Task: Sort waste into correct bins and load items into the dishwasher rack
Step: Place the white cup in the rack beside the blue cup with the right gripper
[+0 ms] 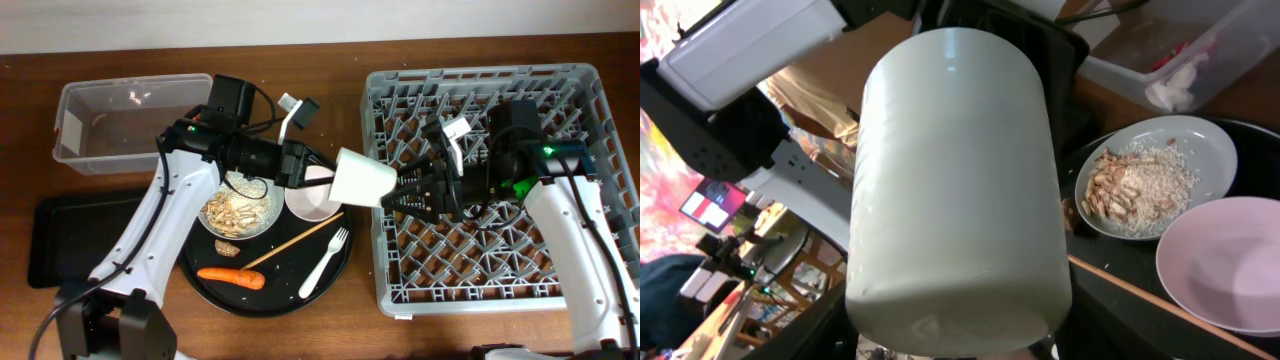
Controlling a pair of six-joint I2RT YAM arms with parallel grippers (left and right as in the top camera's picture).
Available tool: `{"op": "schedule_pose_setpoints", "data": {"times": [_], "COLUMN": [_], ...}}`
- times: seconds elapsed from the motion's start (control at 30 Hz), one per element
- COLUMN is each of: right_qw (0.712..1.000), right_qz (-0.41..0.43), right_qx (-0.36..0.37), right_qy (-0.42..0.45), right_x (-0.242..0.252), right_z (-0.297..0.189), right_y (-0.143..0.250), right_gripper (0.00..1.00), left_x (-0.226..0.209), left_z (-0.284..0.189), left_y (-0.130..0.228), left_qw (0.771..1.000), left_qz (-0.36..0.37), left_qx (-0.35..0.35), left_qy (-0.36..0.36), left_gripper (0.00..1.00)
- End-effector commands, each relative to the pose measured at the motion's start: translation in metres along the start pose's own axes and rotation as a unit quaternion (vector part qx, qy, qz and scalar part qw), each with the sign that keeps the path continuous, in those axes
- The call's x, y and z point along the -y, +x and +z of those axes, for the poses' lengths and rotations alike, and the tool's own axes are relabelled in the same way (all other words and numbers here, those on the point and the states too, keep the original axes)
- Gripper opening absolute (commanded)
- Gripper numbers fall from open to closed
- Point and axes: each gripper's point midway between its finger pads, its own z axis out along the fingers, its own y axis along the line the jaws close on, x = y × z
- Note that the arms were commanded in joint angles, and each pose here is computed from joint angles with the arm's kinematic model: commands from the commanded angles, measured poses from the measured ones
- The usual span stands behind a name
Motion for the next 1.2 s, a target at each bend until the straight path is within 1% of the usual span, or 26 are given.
{"op": "schedule_pose_setpoints", "data": {"times": [0.0,0.03,0.1,0.13,0.2,0.27,0.3,0.33,0.37,0.4,0.43,0.57,0.63,0.67,0.7,0.8,0.93,0.97,1.0,1.03,1.13,1.17], "right_qw": [1.000,0.999,0.996,0.992,0.981,0.965,0.945,0.930,0.910,0.875,0.842,0.728,0.645,0.632,0.626,0.594,0.591,0.590,0.590,0.597,0.608,0.621], "right_qz": [-0.014,-0.013,0.007,0.020,0.048,0.085,0.119,0.142,0.173,0.217,0.252,0.348,0.398,0.408,0.413,0.429,0.450,0.455,0.460,0.461,0.460,0.462], "right_qx": [-0.009,-0.025,-0.055,-0.073,-0.086,-0.086,-0.088,-0.089,-0.088,-0.086,-0.078,-0.048,-0.027,-0.018,-0.015,-0.030,-0.048,-0.053,-0.058,-0.054,-0.044,-0.036], "right_qy": [0.004,0.027,0.071,0.105,0.166,0.234,0.291,0.325,0.366,0.425,0.470,0.589,0.651,0.659,0.661,0.680,0.668,0.664,0.660,0.655,0.646,0.633], "right_x": [-0.007,0.001,0.016,0.027,0.045,0.062,0.074,0.081,0.089,0.099,0.105,0.113,0.109,0.108,0.108,0.112,0.126,0.129,0.133,0.136,0.138,0.140], "right_z": [0.002,0.001,-0.001,-0.005,-0.022,-0.049,-0.073,-0.088,-0.105,-0.133,-0.156,-0.227,-0.268,-0.275,-0.280,-0.292,-0.291,-0.291,-0.290,-0.288,-0.284,-0.278], "right_y": [-0.001,0.004,0.015,0.021,0.026,0.028,0.032,0.036,0.041,0.051,0.059,0.088,0.108,0.110,0.113,0.124,0.134,0.137,0.140,0.139,0.135,0.132], "right_gripper": [0.52,0.52,0.51,0.51,0.49,0.49,0.49,0.49,0.49,0.48,0.48,0.48,0.48,0.49,0.48,0.49,0.48,0.50,0.77,0.98,0.98,0.98], "left_x": [0.002,-0.007,-0.029,-0.043,-0.066,-0.093,-0.108,-0.118,-0.125,-0.130,-0.132,-0.132,-0.132,-0.132,-0.132,-0.131,-0.131,-0.131,-0.131,-0.131,-0.131,-0.131], "left_z": [-0.001,-0.001,-0.007,-0.016,-0.041,-0.071,-0.090,-0.103,-0.113,-0.123,-0.126,-0.126,-0.126,-0.126,-0.126,-0.126,-0.126,-0.126,-0.126,-0.126,-0.126,-0.125], "left_y": [-0.002,-0.001,0.003,0.005,0.008,0.017,0.027,0.034,0.041,0.048,0.051,0.051,0.051,0.051,0.052,0.052,0.052,0.052,0.052,0.052,0.052,0.052], "left_qw": [1.000,0.999,0.995,0.990,0.979,0.958,0.939,0.925,0.912,0.900,0.895,0.895,0.895,0.895,0.895,0.895,0.895,0.895,0.895,0.895,0.895,0.895], "left_qz": [0.013,0.010,-0.008,-0.025,-0.057,-0.095,-0.120,-0.136,-0.147,-0.159,-0.164,-0.164,-0.164,-0.165,-0.166,-0.167,-0.167,-0.167,-0.167,-0.167,-0.167,-0.167], "left_qx": [0.001,0.001,-0.002,0.001,0.013,0.020,0.016,0.012,0.006,0.000,-0.003,-0.003,-0.004,-0.004,-0.004,-0.005,-0.005,-0.005,-0.005,-0.005,-0.005,-0.005], "left_qy": [-0.012,-0.037,-0.100,-0.136,-0.195,-0.270,-0.321,-0.355,-0.382,-0.407,-0.416,-0.415,-0.415,-0.415,-0.415,-0.415,-0.415,-0.415,-0.415,-0.415,-0.415,-0.415], "left_gripper": [0.36,0.44,0.45,0.45,0.46,0.46,0.46,0.46,0.46,0.46,0.46,0.46,0.46,0.46,0.46,0.46,0.46,0.46,0.46,0.46,0.46,0.46]}}
